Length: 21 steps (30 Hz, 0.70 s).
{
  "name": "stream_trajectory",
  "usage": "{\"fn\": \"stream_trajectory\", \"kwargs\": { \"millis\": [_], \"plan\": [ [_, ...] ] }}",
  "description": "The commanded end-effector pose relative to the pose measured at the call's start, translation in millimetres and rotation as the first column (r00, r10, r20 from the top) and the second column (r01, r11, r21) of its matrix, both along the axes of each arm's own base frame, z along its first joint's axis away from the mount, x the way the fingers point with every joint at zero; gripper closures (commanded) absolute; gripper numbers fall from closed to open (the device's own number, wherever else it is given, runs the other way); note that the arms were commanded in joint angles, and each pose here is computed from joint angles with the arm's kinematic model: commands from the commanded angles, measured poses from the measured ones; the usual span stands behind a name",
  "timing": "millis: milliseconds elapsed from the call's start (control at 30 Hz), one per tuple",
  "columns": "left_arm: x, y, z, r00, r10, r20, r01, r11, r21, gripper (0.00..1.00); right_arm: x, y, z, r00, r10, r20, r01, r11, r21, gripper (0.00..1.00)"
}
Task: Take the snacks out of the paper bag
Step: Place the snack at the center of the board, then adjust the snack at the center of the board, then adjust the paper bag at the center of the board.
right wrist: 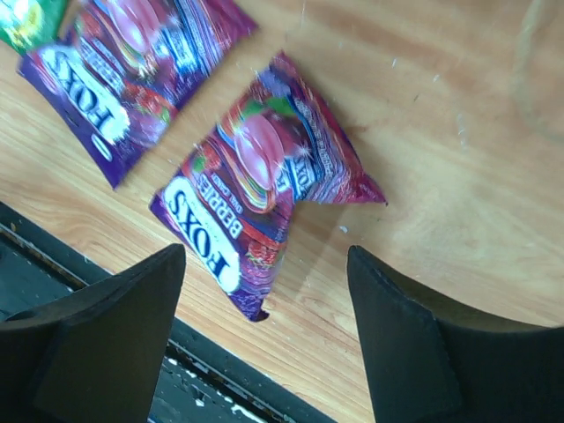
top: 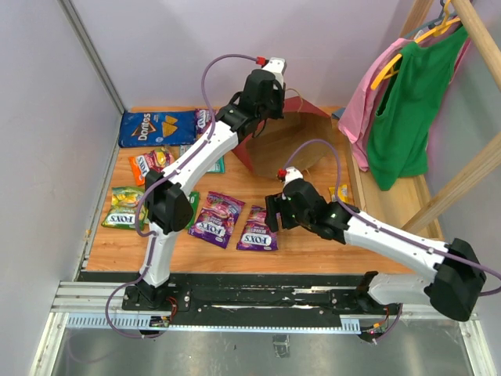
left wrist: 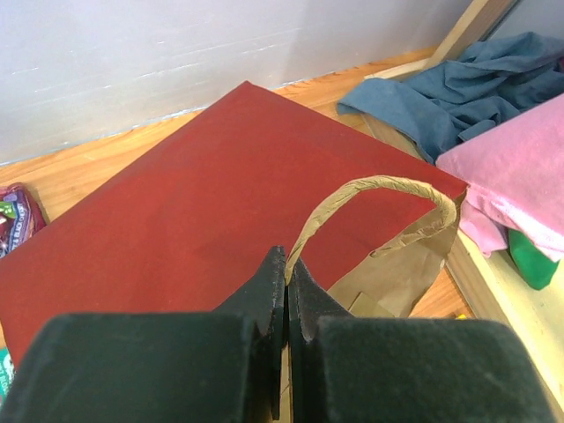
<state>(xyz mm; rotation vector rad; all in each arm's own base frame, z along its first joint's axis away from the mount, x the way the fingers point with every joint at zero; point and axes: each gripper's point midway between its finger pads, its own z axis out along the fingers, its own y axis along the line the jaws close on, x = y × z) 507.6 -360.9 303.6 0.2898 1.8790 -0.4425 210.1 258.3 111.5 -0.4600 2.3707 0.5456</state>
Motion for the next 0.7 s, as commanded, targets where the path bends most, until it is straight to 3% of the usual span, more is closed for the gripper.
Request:
{"fn": "stream_trajectory", "kwargs": {
  "millis": [0,67,133,233,400,533,667],
  "plan": [
    [-5.2,8.9,33.5,0.998,-0.007,0.054,0.008,0.999,-0.033,0.99,10.3,-22.2,46.2,0.978,-0.064,0.198,0.092,0.987,-0.135,0.27],
    [-5.5,9.4,31.8,0.999,-0.007,0.051,0.009,1.000,-0.027,0.99,10.7,-24.5,55.5,0.968,-0.060,0.244,0.100,0.983,-0.154,0.41],
    [-5.5,10.5,31.5,0.999,-0.007,0.050,0.008,1.000,-0.024,1.00,8.3,-17.3,58.9,0.968,-0.032,0.250,0.065,0.990,-0.125,0.71],
    [-5.5,10.0,31.7,0.999,-0.008,0.050,0.010,1.000,-0.027,0.99,5.6,-1.6,45.2,0.971,0.029,0.236,-0.006,0.995,-0.097,0.96],
    [-4.9,10.0,26.8,0.999,-0.007,0.040,0.008,1.000,-0.023,0.99,10.0,21.6,14.8,0.970,0.100,0.221,-0.081,0.992,-0.093,0.99],
    [-5.1,9.0,22.7,0.999,-0.014,0.029,0.015,1.000,-0.021,0.99,14.1,49.2,-7.2,0.963,0.172,0.210,-0.179,0.984,0.014,0.99],
    [-5.0,13.8,18.3,1.000,-0.011,0.021,0.011,1.000,-0.001,0.99,7.2,45.4,-55.8,0.984,0.163,0.079,-0.167,0.984,0.054,0.99]
  ]
}}
